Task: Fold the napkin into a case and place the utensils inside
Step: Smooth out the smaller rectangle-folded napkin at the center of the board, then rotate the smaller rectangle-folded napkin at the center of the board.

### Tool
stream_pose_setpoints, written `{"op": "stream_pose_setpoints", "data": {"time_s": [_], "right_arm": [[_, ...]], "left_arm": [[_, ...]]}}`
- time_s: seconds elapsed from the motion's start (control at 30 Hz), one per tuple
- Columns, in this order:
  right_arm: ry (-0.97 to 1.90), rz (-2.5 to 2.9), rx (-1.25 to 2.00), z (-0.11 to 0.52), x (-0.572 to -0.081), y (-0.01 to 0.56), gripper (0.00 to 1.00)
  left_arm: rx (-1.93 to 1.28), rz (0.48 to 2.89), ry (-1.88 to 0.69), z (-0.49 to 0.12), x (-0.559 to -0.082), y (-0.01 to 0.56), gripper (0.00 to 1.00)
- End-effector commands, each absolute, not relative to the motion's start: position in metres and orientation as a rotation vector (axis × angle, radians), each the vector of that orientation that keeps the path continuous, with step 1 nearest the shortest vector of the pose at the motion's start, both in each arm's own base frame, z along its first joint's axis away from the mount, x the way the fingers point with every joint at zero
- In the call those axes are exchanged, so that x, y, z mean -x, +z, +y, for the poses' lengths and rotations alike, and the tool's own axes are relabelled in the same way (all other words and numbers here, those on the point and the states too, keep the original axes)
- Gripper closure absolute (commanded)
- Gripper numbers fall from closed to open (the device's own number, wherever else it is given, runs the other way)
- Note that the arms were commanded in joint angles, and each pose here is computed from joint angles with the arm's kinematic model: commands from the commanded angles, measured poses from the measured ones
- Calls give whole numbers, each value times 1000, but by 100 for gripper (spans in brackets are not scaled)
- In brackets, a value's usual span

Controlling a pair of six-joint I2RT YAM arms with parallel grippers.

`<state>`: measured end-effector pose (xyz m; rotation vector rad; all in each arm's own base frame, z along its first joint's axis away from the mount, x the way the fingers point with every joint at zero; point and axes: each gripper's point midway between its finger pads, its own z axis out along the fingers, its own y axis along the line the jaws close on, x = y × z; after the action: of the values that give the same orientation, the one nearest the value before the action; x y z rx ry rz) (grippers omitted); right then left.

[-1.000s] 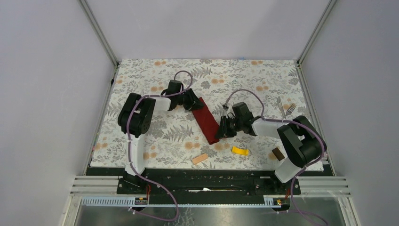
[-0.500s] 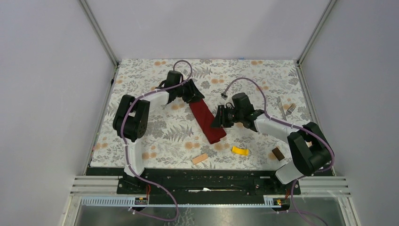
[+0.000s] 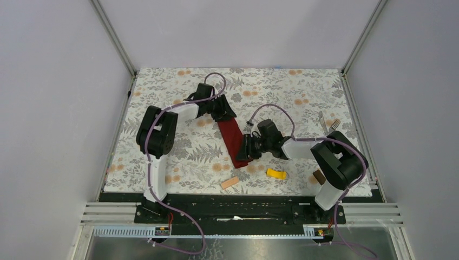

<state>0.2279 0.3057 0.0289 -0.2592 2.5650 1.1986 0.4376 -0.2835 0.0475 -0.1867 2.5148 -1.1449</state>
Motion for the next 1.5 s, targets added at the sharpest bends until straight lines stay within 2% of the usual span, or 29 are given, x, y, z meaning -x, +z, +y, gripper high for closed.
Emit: {"op": "stream_pose_setpoints", "data": {"time_s": [0.0, 0.07, 0.13, 0.2, 0.3, 0.43, 0.6, 0.67, 0.8, 0.87, 0.97, 1.0, 1.07, 1.17, 1.3, 1.4, 1.47], "right_arm": [[1262, 2489, 311, 313, -230, 75, 58], [1230, 2480, 281, 298, -238, 85, 49], [1187, 2505, 260, 279, -241, 85, 40], [1125, 2552, 248, 259, -244, 78, 36], [1092, 2600, 212, 240, -245, 66, 32], [1135, 2621, 194, 242, -244, 56, 32], [1158, 2628, 157, 246, -247, 41, 38], [1176, 2635, 138, 247, -245, 34, 44], [1284, 2612, 87, 255, -240, 29, 62], [1358, 2586, 34, 261, -235, 30, 71], [1450, 2544, -30, 283, -225, 36, 74], [1476, 2524, -66, 293, -223, 38, 75], [1516, 2475, -203, 317, -225, 42, 75], [1558, 2378, -338, 368, -233, 44, 71], [1523, 2237, -230, 459, -249, 55, 60], [1593, 2218, -153, 498, -257, 72, 54], [1570, 2222, -139, 489, -261, 74, 48]], "left_arm": [[49, 2417, -990, -266, -434, 120, 48], [30, 2407, -966, -256, -418, 136, 46], [29, 2420, -957, -246, -392, 138, 35], [46, 2424, -987, -239, -365, 136, 32], [82, 2460, -1097, -238, -324, 119, 26], [133, 2458, -1275, -250, -280, 101, 27], [134, 2488, -1354, -265, -248, 79, 36], [145, 2496, -1381, -268, -239, 72, 37], [171, 2515, -1418, -274, -228, 57, 42], [180, 2520, -1431, -278, -229, 51, 49], [266, 2514, -1318, -266, -240, 46, 59], [302, 2490, -1241, -256, -246, 49, 57], [349, 2477, -1028, -227, -251, 54, 41], [413, 2387, -722, -173, -261, 84, 29], [516, 2228, -483, -112, -264, 130, 15], [614, 2271, -447, -95, -257, 132, 12], [672, 2331, -480, -97, -251, 125, 12]]}}
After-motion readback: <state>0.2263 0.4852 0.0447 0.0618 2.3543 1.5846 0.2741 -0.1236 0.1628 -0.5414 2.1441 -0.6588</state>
